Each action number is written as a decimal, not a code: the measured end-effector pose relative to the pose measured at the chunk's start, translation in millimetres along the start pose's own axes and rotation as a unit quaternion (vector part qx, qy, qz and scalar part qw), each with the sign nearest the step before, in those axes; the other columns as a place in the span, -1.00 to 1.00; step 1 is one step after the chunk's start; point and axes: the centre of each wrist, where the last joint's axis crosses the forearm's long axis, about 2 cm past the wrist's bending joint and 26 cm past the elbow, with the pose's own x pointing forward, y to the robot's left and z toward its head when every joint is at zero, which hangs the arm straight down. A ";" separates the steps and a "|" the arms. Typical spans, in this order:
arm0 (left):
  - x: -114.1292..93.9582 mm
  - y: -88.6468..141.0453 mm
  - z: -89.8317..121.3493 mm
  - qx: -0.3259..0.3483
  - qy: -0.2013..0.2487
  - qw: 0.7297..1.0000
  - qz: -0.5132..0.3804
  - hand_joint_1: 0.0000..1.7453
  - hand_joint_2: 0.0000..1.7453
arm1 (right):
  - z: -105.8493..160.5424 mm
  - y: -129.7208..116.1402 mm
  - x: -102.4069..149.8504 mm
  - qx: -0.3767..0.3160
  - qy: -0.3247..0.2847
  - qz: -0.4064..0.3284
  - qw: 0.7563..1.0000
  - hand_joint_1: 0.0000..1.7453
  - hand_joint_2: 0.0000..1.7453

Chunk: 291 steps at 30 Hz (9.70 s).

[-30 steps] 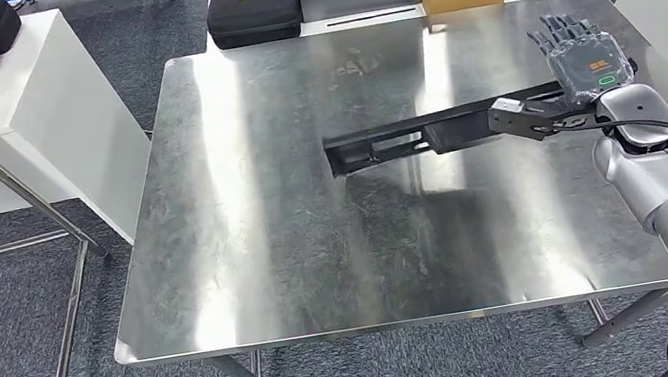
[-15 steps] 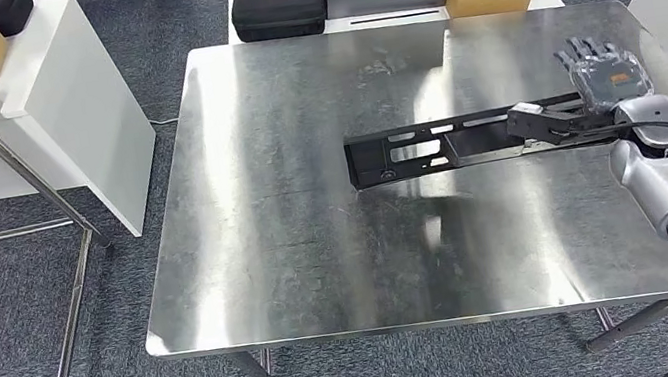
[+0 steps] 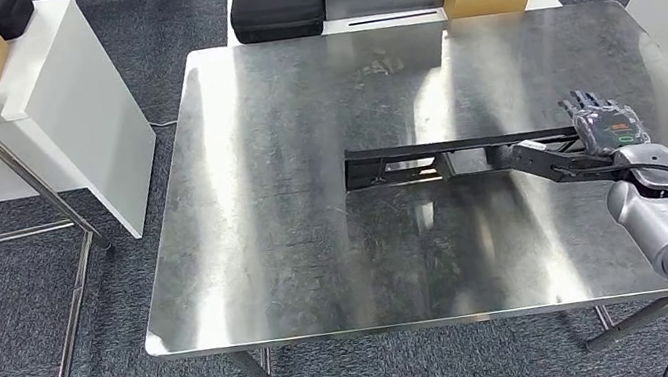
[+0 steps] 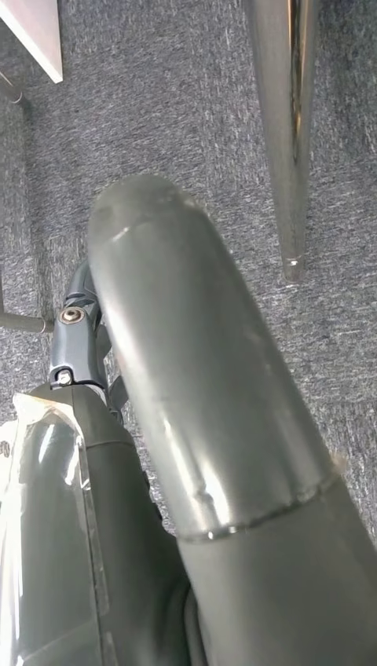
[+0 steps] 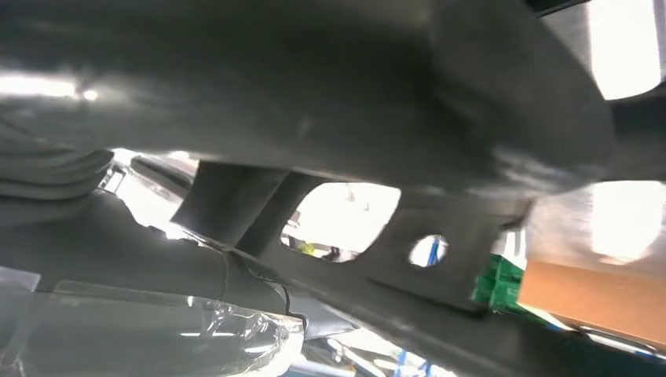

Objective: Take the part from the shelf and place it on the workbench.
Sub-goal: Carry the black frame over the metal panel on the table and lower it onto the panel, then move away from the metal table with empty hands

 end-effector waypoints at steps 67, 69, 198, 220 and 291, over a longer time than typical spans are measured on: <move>2.5 -0.2 -2.2 0.031 0.019 0.998 0.051 -1.00 -1.00 | -20.1 -126.7 -99.8 0.056 0.142 -0.017 0.988 -1.00 -1.00; 2.7 -1.7 -1.5 0.032 0.023 0.998 0.057 -1.00 -1.00 | -21.3 -143.1 -105.2 0.051 0.150 -0.007 0.987 -1.00 -1.00; 5.2 -3.3 -3.6 -0.072 0.081 0.994 -0.008 -1.00 -1.00 | 396.1 292.7 180.0 0.388 0.400 -0.527 0.642 -1.00 1.00; 5.7 0.4 -6.3 -0.077 0.090 0.993 -0.013 -1.00 -1.00 | 395.4 291.4 185.2 0.390 0.415 -0.523 0.634 -1.00 -1.00; 10.8 -6.2 -6.7 -0.099 0.087 0.991 -0.018 -1.00 -1.00 | 399.2 293.5 178.2 0.395 0.442 -0.516 0.618 -1.00 -1.00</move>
